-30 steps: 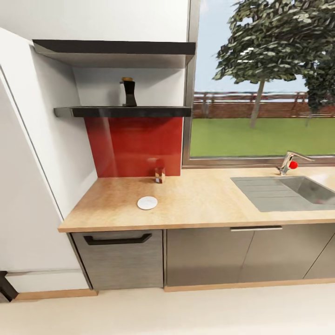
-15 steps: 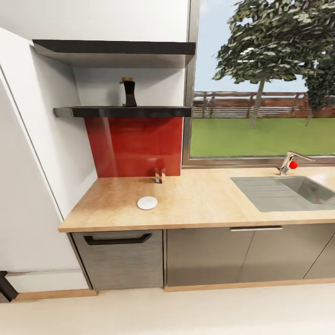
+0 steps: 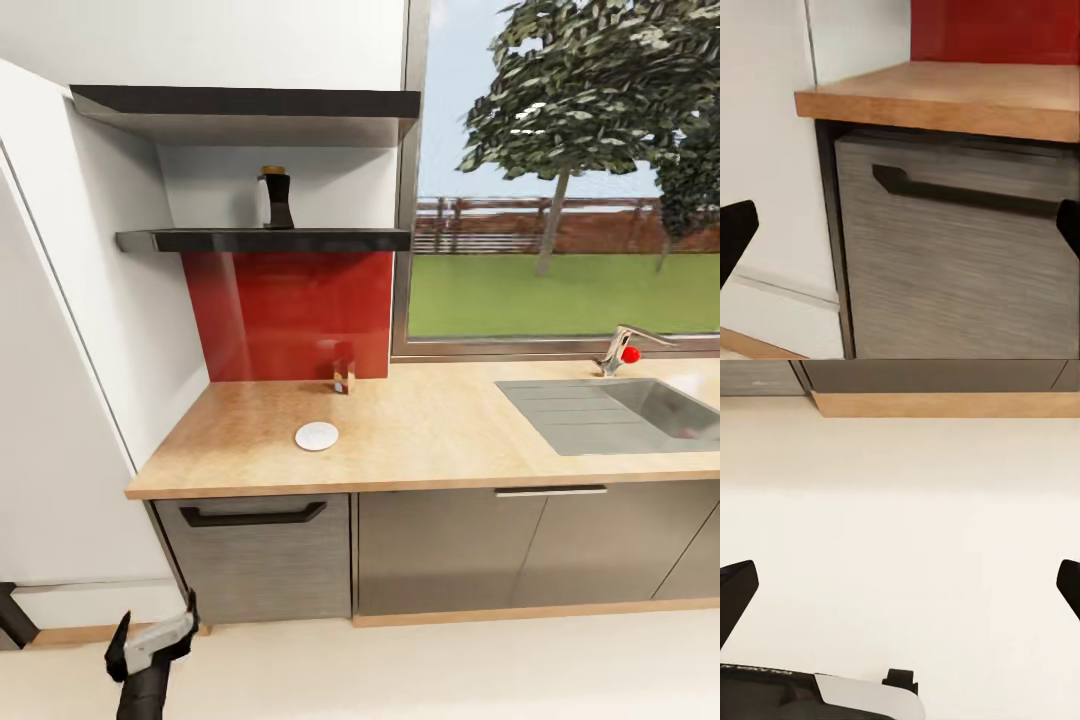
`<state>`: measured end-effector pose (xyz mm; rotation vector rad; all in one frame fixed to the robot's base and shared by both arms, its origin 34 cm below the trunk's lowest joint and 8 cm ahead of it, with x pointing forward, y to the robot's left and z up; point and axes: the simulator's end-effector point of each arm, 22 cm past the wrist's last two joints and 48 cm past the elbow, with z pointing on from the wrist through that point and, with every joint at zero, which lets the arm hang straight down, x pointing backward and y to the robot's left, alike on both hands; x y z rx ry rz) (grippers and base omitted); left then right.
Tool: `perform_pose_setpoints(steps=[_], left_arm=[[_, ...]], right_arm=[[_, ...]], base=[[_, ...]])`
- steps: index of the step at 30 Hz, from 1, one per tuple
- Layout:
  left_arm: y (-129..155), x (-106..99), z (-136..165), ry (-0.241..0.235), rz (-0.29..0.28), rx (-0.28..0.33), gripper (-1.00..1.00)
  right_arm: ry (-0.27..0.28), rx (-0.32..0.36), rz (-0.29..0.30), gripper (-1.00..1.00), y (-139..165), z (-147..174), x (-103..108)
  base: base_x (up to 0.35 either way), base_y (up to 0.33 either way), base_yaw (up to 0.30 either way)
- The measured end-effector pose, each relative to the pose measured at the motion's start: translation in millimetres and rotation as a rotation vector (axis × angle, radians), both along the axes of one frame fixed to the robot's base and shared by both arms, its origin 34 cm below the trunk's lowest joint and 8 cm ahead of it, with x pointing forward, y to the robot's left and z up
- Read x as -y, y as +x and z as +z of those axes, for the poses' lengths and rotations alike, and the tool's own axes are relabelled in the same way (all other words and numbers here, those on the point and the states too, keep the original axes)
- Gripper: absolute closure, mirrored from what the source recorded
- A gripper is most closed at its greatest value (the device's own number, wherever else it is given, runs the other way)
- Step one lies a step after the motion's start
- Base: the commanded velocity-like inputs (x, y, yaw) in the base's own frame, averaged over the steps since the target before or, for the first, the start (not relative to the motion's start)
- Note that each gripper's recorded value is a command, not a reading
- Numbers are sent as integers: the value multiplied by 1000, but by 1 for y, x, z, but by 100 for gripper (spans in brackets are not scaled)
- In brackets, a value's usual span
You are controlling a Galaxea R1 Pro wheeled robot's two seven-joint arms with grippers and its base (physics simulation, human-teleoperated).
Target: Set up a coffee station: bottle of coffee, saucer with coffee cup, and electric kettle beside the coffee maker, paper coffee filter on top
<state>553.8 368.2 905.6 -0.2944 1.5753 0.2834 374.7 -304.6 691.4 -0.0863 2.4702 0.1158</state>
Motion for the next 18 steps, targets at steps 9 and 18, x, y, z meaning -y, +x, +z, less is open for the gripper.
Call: perform_pose_setpoints(steps=[9,18], left_arm=[[77,33,143,-36,-22,338,-100],[228,90,342,-102,-111,436,-100]], right_arm=[[0,-3,2,-100,-1,-1,0],[0,-3,3,-100,-1,-1,-1]], base=[[0,0,0],[0,0,0]])
